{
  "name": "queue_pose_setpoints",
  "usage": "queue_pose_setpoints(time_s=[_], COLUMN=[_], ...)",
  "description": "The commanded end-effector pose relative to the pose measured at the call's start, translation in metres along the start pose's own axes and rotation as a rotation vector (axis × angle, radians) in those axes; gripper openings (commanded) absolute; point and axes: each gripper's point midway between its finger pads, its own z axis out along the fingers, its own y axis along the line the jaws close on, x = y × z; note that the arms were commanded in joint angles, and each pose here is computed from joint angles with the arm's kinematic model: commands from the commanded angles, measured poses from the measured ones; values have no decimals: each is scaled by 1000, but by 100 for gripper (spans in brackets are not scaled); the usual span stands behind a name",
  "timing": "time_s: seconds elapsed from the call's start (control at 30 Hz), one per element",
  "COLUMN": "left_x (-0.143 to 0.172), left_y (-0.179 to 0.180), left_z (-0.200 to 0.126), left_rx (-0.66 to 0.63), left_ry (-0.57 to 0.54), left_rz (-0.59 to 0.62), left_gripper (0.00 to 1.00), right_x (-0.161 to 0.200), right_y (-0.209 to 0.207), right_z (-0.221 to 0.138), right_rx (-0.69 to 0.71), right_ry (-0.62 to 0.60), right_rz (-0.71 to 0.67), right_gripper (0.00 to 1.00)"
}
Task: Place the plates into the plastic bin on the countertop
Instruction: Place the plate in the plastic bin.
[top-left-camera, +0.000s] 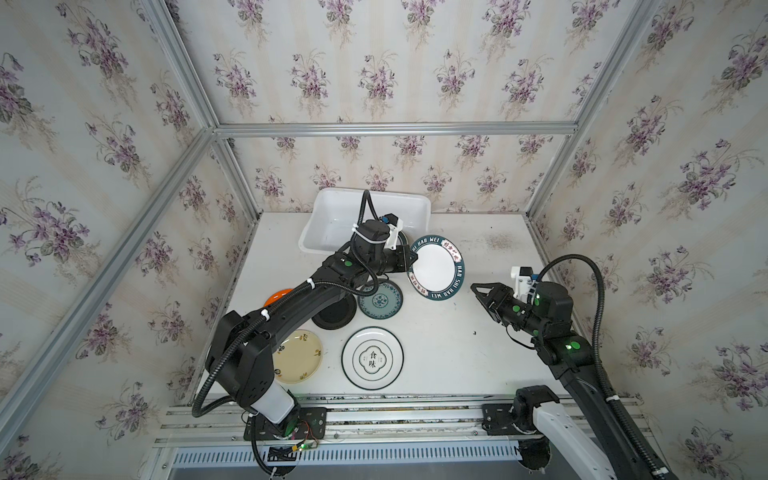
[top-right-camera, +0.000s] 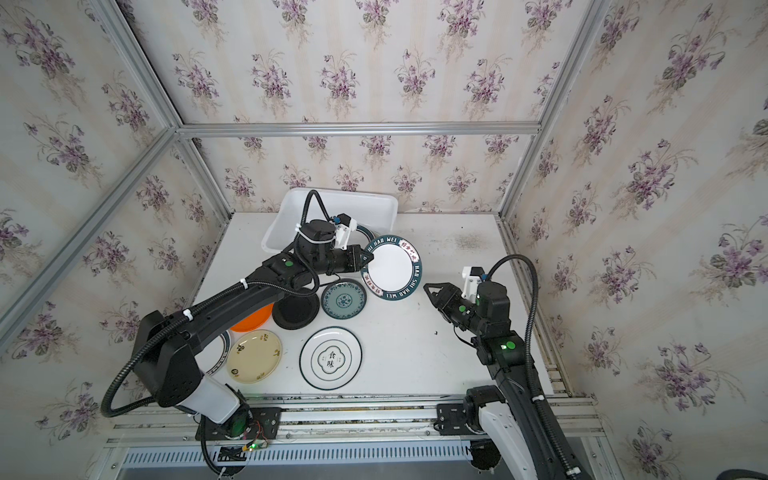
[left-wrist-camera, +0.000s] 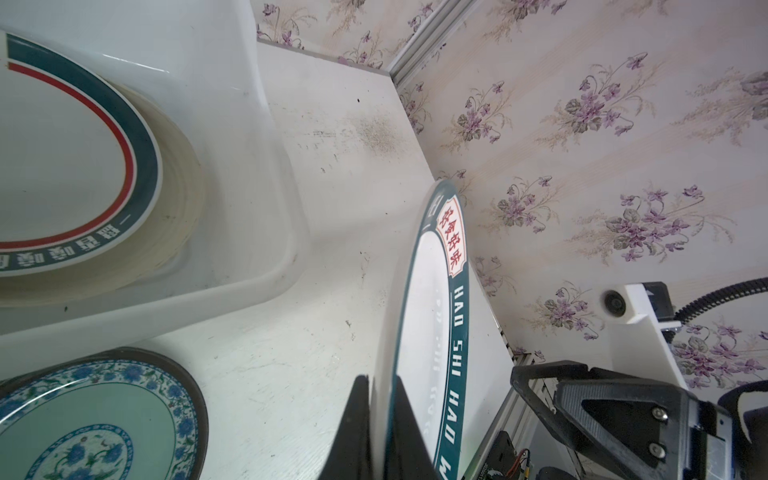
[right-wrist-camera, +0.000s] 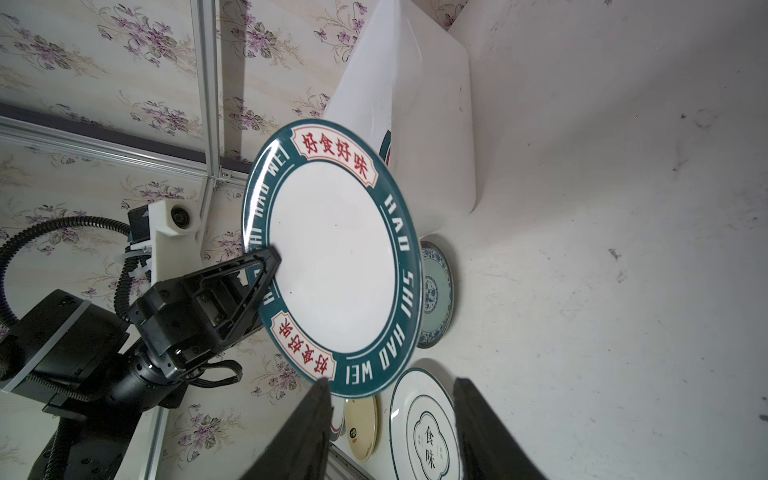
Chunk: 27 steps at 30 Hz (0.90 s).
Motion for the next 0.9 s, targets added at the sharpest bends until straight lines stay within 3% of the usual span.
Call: queue_pose_setpoints(time_s=[0.0, 0.5, 0.87], left_x=[-22, -92, -109], left_y=[-1, 65, 108], left_z=[-9, -46, -41], left_rx=[8, -112, -217], left_ry=[-57, -196, -195], left_rz=[18, -57, -85], left_gripper=[0, 0, 0], right_x=[-6, -9, -12], right_y=[14, 3, -7], right_z=[-4, -2, -5], right_rx=[-31, 39, 91], right_ry=[-18, -20, -48], right_rz=[-53, -99, -137], right_gripper=[52, 55, 87])
